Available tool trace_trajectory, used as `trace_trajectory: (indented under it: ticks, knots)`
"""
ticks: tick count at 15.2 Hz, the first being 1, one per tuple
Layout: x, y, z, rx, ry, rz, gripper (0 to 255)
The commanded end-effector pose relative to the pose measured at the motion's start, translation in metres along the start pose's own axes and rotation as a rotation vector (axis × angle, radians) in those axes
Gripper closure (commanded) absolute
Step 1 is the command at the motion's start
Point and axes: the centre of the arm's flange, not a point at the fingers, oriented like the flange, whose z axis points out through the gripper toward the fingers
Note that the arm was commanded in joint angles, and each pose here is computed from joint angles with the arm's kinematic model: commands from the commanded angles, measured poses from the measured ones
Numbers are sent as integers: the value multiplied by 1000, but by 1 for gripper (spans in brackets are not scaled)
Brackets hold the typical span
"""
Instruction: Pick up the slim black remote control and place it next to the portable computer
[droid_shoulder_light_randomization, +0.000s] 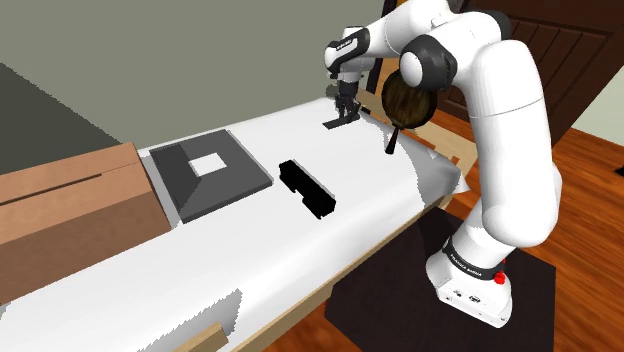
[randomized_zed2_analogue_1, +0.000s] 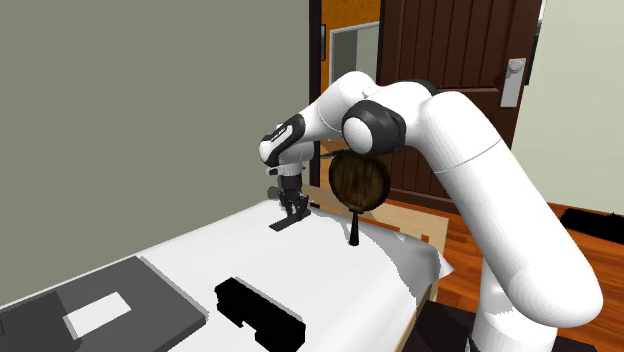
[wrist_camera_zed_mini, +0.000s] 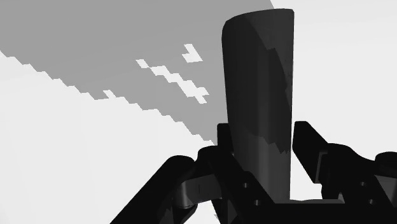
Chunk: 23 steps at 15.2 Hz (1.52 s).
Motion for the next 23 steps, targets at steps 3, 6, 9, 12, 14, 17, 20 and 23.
trace_trajectory:
  ticks: [3, 6, 9, 12, 14, 17, 20, 23]
  knots:
    - [0, -1, 2, 5, 0, 0, 255]
    - [1, -1, 3, 5, 0, 0, 255]
    - [0, -1, -3, 5, 0, 0, 255]
    - [0, -2, -19, 5, 0, 0, 255]
    - [0, -3, -30, 5, 0, 0, 255]
    - [-1, -4, -46, 5, 0, 0, 255]
    - [-1, -5, -61, 5, 0, 0, 255]
    - [-1, -7, -77, 5, 0, 0, 255]
